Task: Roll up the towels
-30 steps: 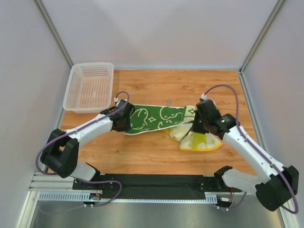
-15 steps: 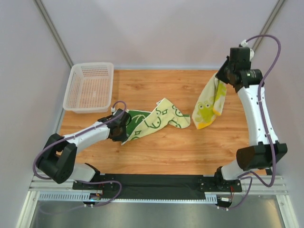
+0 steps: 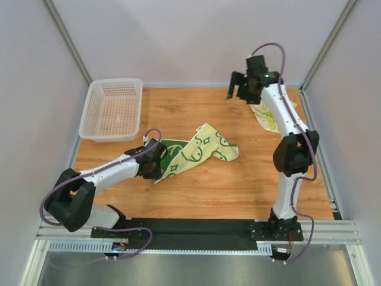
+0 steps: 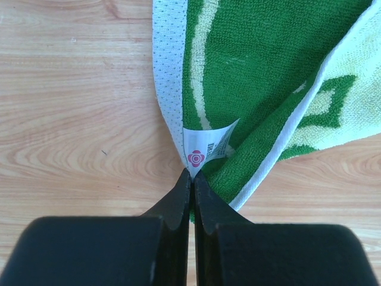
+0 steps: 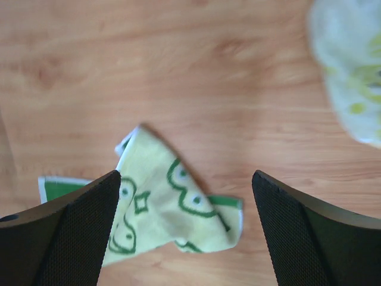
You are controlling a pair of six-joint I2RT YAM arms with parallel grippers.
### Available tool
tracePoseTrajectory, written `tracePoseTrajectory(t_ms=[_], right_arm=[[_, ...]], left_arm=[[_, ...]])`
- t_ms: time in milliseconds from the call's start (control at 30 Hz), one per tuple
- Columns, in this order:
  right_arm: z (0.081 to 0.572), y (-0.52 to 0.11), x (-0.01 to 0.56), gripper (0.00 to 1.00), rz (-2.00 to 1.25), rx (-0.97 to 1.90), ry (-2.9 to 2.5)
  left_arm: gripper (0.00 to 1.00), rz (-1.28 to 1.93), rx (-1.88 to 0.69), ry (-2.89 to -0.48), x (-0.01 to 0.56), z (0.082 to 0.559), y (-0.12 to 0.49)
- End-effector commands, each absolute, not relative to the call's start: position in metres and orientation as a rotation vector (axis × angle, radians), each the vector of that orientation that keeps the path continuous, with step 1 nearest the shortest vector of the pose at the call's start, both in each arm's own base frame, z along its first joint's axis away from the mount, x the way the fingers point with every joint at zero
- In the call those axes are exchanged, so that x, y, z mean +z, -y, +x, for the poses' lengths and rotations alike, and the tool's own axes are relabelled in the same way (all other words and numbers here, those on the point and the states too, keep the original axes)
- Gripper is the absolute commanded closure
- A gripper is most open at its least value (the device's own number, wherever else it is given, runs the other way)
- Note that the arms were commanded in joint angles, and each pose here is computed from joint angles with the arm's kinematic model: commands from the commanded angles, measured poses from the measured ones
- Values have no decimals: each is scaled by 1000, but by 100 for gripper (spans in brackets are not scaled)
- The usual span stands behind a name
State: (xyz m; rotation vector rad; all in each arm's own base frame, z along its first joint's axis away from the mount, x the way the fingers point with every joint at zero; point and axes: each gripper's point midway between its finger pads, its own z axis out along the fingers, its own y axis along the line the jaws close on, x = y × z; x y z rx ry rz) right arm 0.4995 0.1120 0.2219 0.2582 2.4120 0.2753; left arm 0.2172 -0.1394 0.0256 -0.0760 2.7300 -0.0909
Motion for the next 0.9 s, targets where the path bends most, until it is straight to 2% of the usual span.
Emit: tracePoseTrajectory(t_ms=[0,33,100,267,500,767,800,867], right_arm=[[477,-201,217,7,-62,515,-2454],[478,-211,196,9,-89,530,-2505],[472,-233,190,10,-171,541,-2528],[471,-260,137,14,-312,407,-2610],[479,-265,82,15,-331,256,-2673],[495,-246,49,19,-291,2,-2668],[496,-245,47,27,-292,-12,-2666],[497,-241,42,38,-288,-48,-2667]], left_arm=[[100,-66,-122,-2729,24,216,145],[100,-67,-124,-2730,23,215,145],[100,-66,-135,-2730,22,214,145],[100,-57,-148,-2734,16,211,146],[100,-52,-167,-2748,4,204,145],[100,-50,-180,-2750,-2,202,146],[100,-47,-178,-2753,-3,202,146],[100,-43,-171,-2758,-5,202,145]])
